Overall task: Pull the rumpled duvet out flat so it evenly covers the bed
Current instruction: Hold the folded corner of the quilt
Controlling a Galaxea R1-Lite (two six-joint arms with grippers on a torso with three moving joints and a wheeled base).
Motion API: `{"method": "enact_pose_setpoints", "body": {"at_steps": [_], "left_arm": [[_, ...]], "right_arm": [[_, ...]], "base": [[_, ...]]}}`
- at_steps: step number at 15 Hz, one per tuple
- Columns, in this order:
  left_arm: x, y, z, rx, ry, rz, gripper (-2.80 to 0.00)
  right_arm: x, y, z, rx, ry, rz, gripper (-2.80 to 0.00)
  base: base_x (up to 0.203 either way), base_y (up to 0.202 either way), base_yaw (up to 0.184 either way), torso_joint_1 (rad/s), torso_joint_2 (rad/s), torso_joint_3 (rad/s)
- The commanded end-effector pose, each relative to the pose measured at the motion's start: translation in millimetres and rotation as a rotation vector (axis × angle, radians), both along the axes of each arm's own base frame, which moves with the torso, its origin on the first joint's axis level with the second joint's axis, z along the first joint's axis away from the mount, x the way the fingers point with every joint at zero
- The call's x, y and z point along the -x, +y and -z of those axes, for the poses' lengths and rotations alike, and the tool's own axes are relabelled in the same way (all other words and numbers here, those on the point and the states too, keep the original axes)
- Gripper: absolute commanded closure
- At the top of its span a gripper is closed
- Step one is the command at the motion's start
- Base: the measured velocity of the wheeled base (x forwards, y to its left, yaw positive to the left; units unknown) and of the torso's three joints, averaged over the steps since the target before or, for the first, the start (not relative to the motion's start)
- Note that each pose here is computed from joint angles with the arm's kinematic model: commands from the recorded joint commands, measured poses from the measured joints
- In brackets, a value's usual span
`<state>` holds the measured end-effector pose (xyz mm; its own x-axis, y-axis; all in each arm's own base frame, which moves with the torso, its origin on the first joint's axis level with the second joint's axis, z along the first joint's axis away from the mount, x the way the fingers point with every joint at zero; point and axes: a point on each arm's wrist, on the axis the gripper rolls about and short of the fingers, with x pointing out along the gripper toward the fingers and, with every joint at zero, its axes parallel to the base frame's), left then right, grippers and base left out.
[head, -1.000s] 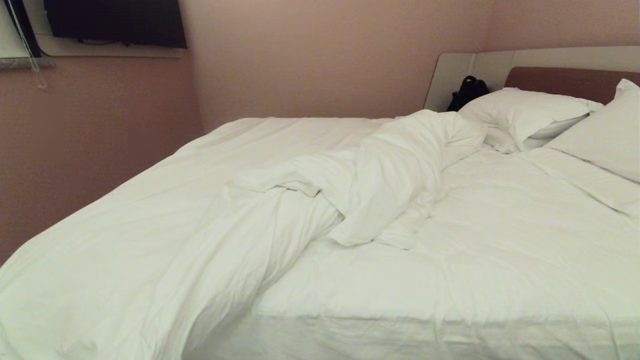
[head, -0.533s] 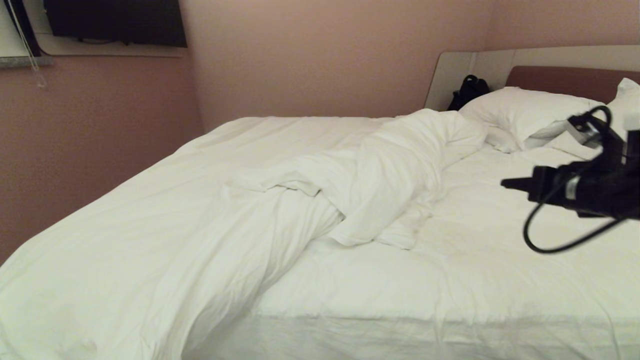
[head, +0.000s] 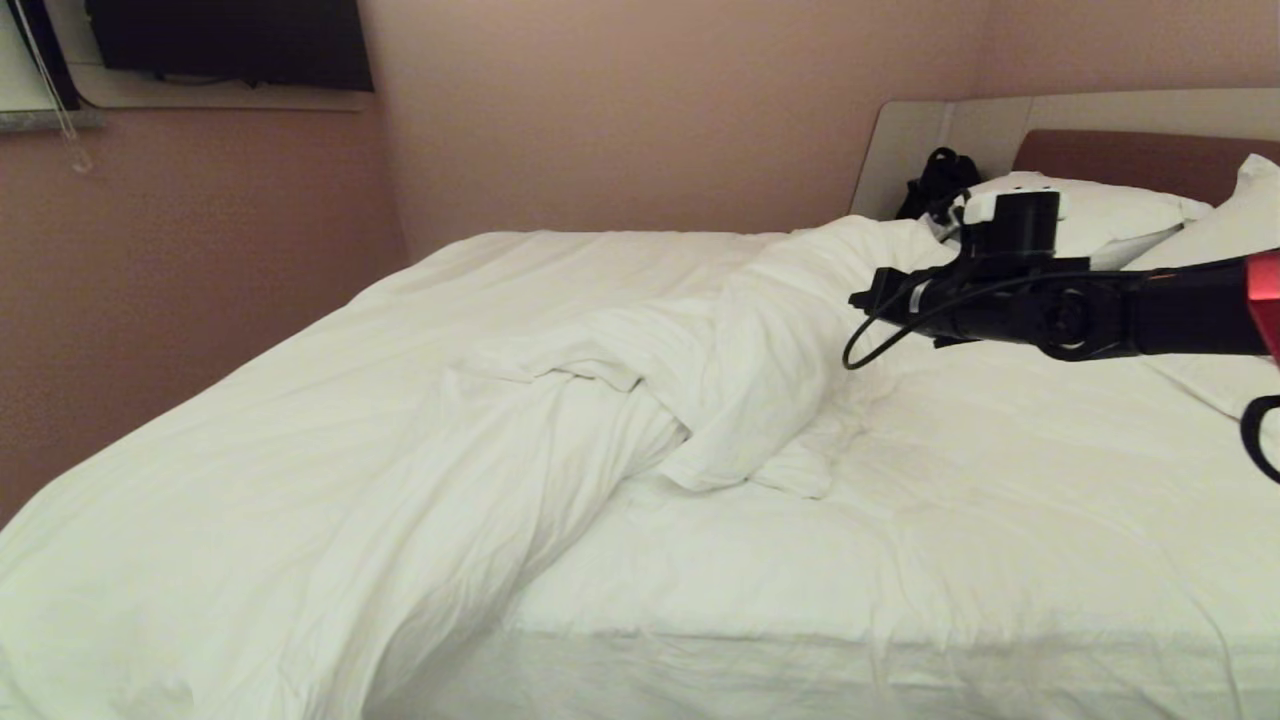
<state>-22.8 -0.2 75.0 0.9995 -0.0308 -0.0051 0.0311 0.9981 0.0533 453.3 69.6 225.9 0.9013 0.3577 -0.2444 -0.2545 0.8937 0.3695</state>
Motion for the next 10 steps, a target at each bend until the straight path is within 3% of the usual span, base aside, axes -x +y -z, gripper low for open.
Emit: {"method": "enact_pose_setpoints", "body": {"at_steps": [1,4,5,6,10], "left_arm": [[0,0,0,0.000,-0.001,0.000,0.00],[0,0,0,0.000,-0.001,0.000,0.00],[0,0,0,0.000,-0.001,0.000,0.00],[0,0,0,0.000,-0.001,0.000,0.00],[0,0,0,0.000,-0.001,0.000,0.00]], "right_arm": [[-8,13,58,-0.006,0.382,0.002,0.00],[-9,25,67,0.002,0.402,-0.018,0.00],[-11,30,71,0.008,0.407,-0.029,-0.13],[-12,30,71,0.006,0.405,-0.029,-2.80],[-9,33,64,0.007,0.388,-0.039,-2.80]], "base": [[0.000,0.000,0.000,0.000,0.00,0.000],[0.000,0.000,0.000,0.000,0.00,0.000],[0.000,0.000,0.000,0.000,0.00,0.000],[0.000,0.000,0.000,0.000,0.00,0.000],[0.000,0.000,0.000,0.000,0.00,0.000]]}}
